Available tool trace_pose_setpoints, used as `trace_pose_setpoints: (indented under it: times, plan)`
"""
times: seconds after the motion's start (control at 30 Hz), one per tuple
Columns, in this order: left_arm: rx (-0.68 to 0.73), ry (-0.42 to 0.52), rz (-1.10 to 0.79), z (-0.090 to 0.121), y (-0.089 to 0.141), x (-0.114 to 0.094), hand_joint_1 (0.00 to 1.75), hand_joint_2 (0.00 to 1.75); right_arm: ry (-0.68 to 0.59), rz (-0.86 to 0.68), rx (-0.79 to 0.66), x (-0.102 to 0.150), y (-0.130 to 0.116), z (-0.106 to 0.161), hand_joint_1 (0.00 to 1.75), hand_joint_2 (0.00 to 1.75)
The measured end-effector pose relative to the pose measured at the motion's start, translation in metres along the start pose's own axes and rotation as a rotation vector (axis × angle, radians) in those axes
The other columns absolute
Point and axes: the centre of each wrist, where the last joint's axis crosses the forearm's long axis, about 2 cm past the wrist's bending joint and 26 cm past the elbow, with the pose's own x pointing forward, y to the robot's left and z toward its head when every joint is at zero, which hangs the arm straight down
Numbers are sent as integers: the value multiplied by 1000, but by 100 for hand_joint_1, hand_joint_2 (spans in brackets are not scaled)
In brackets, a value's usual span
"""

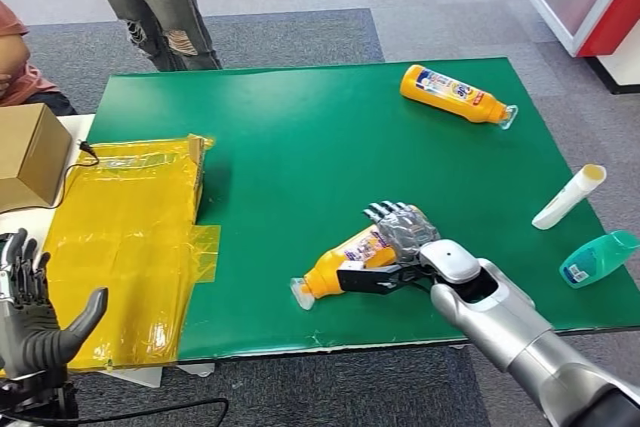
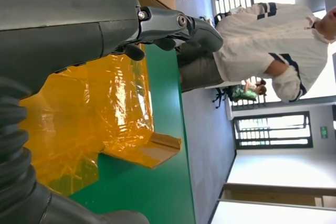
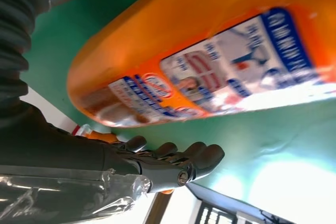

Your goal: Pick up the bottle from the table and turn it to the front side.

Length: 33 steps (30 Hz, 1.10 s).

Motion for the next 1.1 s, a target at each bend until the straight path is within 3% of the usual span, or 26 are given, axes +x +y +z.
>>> trace_pose_setpoints:
  times: [0.23,0.37,1.1]
  plan:
    - [-14,4,9,0,-4,0,0,175,-39,34,41,11,6,-8,0,175]
    - [-14,4,9,0,-4,0,0,175,-49,41,49,14,7,-10,175,175]
    - [-20,5,13,0,-5,0,0,175,-90,-25,-2,22,9,-12,175,175]
